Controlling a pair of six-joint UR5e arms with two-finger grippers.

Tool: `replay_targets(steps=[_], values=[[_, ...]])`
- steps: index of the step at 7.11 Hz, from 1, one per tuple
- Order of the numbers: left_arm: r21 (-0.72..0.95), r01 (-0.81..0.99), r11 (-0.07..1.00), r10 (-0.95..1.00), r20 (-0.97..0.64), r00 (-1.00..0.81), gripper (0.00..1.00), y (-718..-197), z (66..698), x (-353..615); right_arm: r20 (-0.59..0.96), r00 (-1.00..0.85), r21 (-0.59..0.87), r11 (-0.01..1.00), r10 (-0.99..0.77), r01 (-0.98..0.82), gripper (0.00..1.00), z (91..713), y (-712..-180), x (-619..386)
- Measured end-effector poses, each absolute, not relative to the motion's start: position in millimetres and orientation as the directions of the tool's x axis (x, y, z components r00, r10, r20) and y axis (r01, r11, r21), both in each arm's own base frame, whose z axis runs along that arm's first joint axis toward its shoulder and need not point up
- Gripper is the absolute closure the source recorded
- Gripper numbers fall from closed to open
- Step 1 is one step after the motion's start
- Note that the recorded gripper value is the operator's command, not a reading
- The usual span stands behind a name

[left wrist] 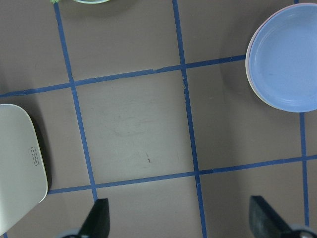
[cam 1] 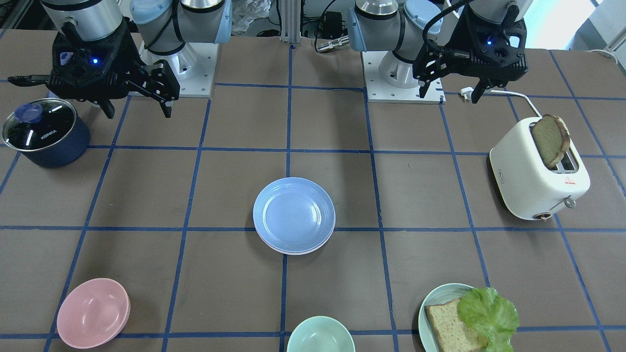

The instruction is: Stack three plates with pink and blue

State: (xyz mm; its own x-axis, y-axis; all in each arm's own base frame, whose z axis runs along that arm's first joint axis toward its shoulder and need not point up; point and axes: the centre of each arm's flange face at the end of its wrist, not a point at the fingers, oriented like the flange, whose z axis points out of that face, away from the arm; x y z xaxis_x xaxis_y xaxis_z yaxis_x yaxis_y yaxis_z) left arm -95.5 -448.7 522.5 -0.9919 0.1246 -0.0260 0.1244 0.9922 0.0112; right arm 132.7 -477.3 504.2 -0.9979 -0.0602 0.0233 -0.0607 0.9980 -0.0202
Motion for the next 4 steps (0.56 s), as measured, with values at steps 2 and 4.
replay_targets(steps=[2,4], values=[[0.004,0.119,0.993,0.119,-0.027,-0.993,0.0,-453.3,524.3,-95.2,0.024,-0.998,-0.016,0.998,-0.061,-0.061,0.0,502.6,-477.2,132.7],[-0.008,0.123,0.992,0.122,-0.059,-0.991,0.0,-451.8,530.5,-92.6,0.024,-0.998,-0.015,0.998,-0.061,-0.062,0.0,502.7,-477.0,132.7]])
